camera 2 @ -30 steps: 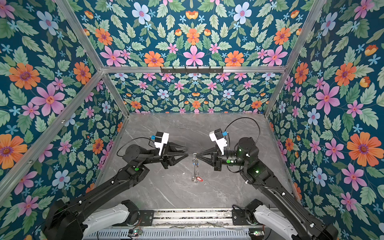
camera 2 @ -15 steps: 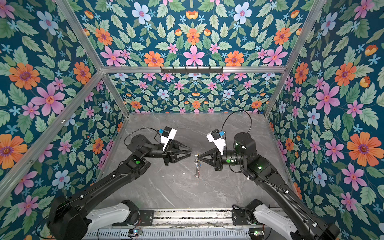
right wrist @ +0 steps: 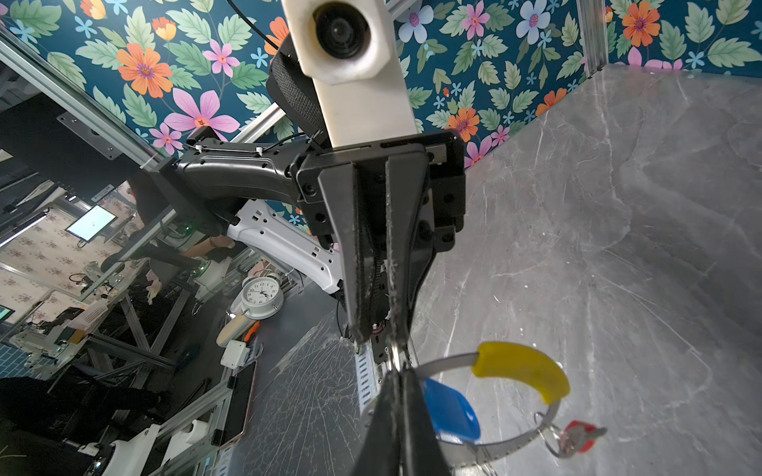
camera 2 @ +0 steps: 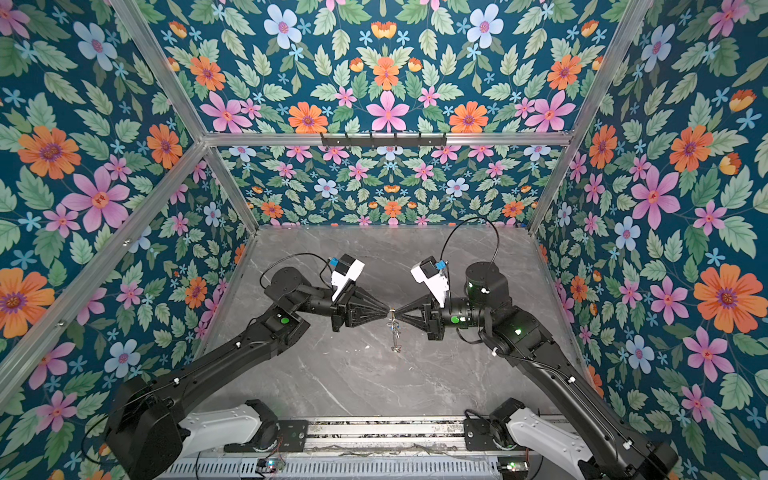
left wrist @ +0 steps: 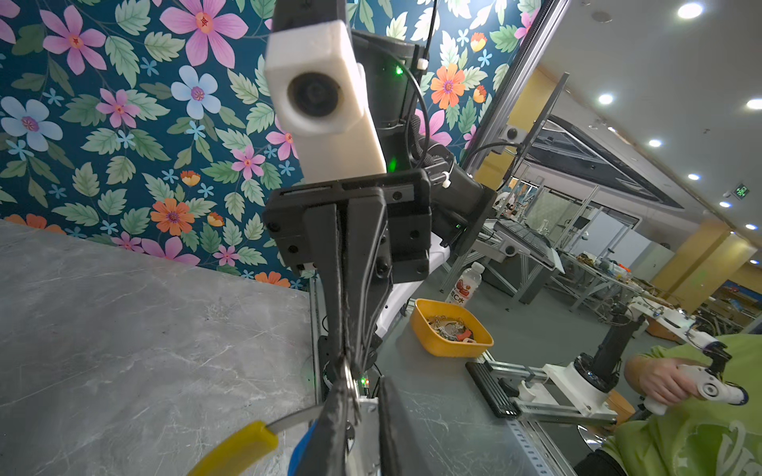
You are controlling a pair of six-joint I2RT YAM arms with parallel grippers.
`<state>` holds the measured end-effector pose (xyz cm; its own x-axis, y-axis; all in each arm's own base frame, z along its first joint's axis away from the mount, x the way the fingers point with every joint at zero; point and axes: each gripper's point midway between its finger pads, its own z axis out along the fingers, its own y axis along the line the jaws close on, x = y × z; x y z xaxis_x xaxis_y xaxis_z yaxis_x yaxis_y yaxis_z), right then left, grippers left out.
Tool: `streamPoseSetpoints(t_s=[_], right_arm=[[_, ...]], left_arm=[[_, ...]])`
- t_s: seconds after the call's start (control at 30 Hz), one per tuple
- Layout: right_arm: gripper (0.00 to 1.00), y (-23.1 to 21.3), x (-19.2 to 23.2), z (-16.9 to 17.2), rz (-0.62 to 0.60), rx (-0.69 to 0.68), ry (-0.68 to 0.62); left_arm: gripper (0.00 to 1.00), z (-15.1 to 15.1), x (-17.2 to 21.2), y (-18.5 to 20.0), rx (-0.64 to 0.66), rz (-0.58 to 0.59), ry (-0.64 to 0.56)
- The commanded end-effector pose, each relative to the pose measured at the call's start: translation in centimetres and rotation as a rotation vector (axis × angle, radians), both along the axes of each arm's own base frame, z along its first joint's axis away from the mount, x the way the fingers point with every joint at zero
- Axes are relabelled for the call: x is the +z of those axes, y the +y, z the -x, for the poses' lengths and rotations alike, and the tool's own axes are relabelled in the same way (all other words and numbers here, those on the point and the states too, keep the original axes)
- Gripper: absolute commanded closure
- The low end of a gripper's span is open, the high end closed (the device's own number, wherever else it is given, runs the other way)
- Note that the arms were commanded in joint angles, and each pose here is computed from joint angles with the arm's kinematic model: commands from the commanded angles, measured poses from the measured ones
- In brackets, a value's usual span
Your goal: Remove the keys from the keyring
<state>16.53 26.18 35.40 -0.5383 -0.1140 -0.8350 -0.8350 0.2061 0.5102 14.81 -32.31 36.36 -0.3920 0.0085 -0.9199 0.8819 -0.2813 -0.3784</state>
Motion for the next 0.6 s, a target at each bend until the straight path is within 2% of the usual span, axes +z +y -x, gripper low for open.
streamPoseSetpoints(t_s=[0.0, 0.3, 0.57], right_arm=[[1.00, -0.03, 0.44, -0.41, -0.002, -0.016, -0.045], [1.00, 0.27, 0.60, -0.95, -0.007, -0.023, -0.050], [1.00, 0.14, 1.41, -0.93, -0.032, -0.041, -0.082]], left_arm=[[0.83, 0.63, 0.68, 0.11, -0.033, 0.024, -0.036], [0.87, 0.77, 0.28, -0.53, -0.050, 0.015, -0.022], [1.00, -0.08, 0.08, -0.79, -0.002, 0.021, -0.019]])
